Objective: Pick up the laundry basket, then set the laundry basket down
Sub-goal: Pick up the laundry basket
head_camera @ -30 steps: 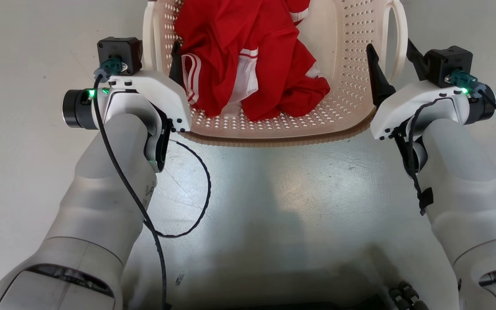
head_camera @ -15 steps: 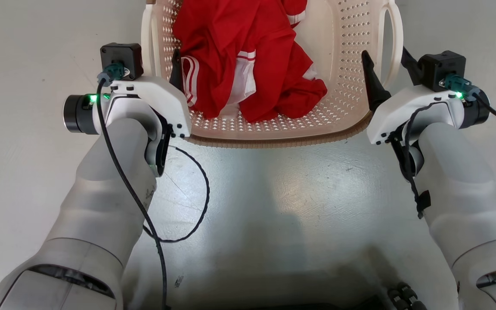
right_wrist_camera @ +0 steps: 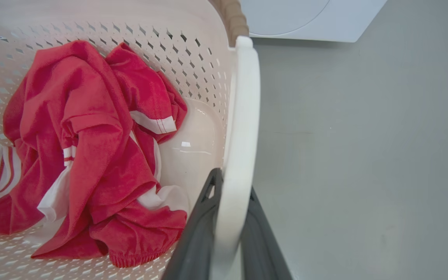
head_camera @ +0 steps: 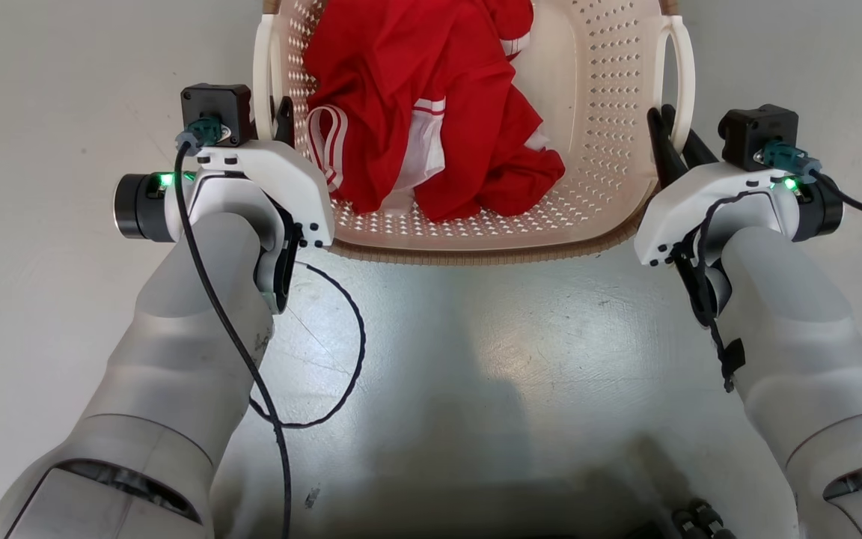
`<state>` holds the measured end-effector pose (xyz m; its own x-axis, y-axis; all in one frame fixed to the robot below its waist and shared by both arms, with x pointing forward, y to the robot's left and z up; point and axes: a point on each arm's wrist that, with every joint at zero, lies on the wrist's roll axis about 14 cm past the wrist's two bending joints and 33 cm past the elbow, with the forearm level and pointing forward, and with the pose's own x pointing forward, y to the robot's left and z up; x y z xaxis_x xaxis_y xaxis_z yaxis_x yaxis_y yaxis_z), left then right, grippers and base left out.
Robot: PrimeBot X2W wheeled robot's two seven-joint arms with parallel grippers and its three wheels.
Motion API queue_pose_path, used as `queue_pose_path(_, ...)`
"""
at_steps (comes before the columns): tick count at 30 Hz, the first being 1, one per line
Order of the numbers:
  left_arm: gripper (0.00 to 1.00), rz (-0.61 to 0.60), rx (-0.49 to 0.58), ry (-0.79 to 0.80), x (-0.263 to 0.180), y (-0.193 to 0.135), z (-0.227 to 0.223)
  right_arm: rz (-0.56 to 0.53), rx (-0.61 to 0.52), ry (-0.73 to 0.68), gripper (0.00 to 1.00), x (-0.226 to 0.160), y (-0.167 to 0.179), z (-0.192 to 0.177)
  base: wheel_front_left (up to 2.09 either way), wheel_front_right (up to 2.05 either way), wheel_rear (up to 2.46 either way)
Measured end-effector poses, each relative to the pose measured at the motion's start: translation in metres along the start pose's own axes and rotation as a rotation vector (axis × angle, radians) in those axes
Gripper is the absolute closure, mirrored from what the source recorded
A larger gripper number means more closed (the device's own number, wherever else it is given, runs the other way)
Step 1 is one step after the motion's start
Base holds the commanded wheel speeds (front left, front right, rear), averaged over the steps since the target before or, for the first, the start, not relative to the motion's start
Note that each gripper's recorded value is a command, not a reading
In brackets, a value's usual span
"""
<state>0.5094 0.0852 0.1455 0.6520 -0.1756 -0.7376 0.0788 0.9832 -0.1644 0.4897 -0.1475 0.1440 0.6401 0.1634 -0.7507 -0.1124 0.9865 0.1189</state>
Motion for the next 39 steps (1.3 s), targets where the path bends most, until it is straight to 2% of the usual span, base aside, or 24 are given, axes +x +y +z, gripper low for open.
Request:
queue_pose_path(19,1.00,0.015,-0.033,0.024,-0.043,-0.004,0.002,0.047,-0.069,0.015,1.00,-0.027,0.018,0.019,0.00,0.00,0.00)
queue_pose_path(32,1.00,0.037,-0.033,0.017,-0.101,-0.011,0.012,0.057,-0.118,0.038,1.00,-0.081,0.030,0.032,0.00,0.00,0.00)
queue_pose_path(39,1.00,0.030,-0.019,-0.006,-0.133,-0.018,0.016,0.054,-0.098,0.031,1.00,-0.116,0.035,0.033,0.00,0.00,0.00)
